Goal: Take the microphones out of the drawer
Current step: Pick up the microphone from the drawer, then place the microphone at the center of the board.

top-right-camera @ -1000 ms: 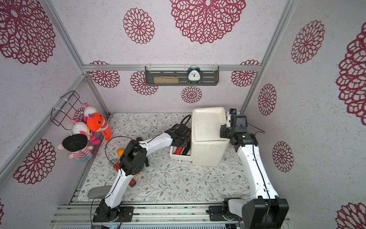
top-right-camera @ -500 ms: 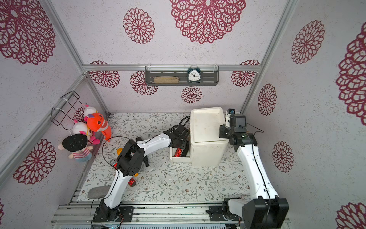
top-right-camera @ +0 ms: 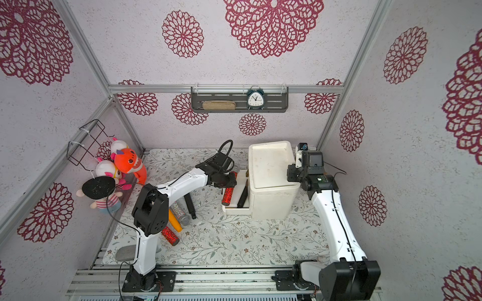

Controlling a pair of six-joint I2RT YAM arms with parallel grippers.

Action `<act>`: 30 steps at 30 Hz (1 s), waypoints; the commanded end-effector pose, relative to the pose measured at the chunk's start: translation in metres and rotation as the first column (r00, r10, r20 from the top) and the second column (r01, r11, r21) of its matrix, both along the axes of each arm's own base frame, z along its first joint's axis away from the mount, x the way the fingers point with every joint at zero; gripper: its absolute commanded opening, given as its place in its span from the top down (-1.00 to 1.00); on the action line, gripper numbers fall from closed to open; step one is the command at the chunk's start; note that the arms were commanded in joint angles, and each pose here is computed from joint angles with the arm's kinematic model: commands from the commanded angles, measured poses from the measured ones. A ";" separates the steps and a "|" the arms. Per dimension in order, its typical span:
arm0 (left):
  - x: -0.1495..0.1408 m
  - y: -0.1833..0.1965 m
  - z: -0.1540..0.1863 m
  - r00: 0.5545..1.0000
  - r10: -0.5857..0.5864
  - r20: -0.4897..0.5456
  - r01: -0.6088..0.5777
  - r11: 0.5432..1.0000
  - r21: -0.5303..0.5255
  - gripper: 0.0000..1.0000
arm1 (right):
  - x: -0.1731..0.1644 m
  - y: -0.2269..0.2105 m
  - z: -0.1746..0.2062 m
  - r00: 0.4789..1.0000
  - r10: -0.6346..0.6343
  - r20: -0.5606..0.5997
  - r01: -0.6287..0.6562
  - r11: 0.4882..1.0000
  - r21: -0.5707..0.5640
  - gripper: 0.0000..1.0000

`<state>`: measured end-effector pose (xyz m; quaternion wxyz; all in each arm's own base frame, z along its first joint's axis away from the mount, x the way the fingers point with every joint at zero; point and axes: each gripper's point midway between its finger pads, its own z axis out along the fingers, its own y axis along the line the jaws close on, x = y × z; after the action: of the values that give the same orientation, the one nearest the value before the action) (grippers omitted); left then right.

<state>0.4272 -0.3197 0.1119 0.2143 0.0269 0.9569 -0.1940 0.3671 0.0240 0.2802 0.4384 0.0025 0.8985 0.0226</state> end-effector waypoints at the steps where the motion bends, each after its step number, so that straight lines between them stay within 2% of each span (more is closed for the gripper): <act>1: 0.004 0.004 0.033 1.000 0.023 0.014 -0.021 0.992 -0.124 1.00 | 0.012 -0.004 0.089 0.957 -0.045 0.288 0.029 0.998 0.060 1.00; 5: 0.008 0.015 0.056 0.998 0.060 0.005 -0.055 0.953 -0.299 1.00 | 0.013 -0.002 0.088 0.957 -0.042 0.286 0.025 0.998 0.062 1.00; 9: 0.011 0.038 0.055 0.995 0.104 0.003 -0.099 0.955 -0.281 1.00 | 0.014 0.000 0.088 0.957 -0.039 0.286 0.021 0.998 0.064 1.00; 12: 0.009 0.061 0.046 0.989 0.150 0.002 -0.147 0.969 -0.200 1.00 | 0.014 0.000 0.087 0.958 -0.037 0.284 0.020 0.998 0.062 1.00; 16: 0.003 0.093 0.024 0.974 0.226 -0.018 -0.227 0.974 -0.028 1.00 | 0.015 0.003 0.087 0.958 -0.031 0.285 0.014 0.998 0.063 1.00; 22: -0.011 0.127 -0.020 0.940 0.329 -0.086 -0.311 0.935 0.171 1.00 | 0.015 0.005 0.086 0.959 -0.028 0.283 0.011 0.998 0.062 1.00; 30: -0.023 0.153 -0.071 0.911 0.396 -0.114 -0.340 0.880 0.333 1.00 | 0.013 0.004 0.086 0.959 -0.027 0.282 0.012 0.998 0.054 1.00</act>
<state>0.4085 -0.1837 0.0591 0.1621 -0.1274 0.9771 -0.0517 0.3670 0.0260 0.2802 0.4387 0.0005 0.8984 0.0196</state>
